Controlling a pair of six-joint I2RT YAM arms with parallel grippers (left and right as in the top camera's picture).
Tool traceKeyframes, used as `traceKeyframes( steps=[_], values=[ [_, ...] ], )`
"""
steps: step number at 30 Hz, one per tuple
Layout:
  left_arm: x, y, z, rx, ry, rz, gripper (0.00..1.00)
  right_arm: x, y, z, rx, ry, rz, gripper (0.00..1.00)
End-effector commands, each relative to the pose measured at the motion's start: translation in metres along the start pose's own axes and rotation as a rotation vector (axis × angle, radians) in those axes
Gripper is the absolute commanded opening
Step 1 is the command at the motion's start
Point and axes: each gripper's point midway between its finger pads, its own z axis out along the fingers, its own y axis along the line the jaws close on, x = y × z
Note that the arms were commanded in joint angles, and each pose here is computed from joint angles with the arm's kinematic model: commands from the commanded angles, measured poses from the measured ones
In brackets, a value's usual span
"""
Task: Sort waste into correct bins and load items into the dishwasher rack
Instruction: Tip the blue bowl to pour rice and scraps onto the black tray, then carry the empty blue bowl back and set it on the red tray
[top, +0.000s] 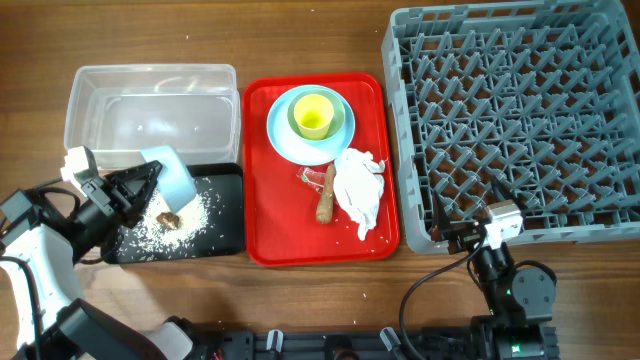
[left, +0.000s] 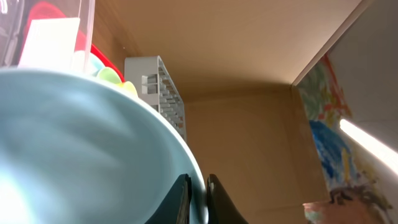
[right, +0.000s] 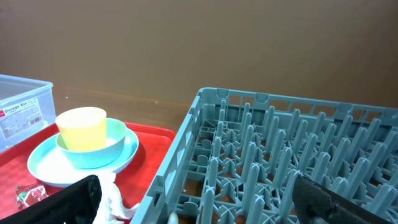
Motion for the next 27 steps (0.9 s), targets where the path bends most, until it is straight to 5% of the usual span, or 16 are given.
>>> traceKeyframes(
  steps=[1,15,27],
  values=[
    [0.004,-0.007,-0.001,0.026,-0.010,-0.006,0.04,-0.001,0.001,0.000,-0.005,-0.006,0.012,1.00],
    [0.044,-0.003,0.030,-0.088,0.182,0.075,0.04,-0.001,0.001,0.000,-0.005,-0.006,0.011,1.00],
    [0.067,0.035,0.079,-0.568,0.245,0.204,0.04,-0.001,0.001,0.000,-0.005,-0.006,0.011,1.00]
  ],
)
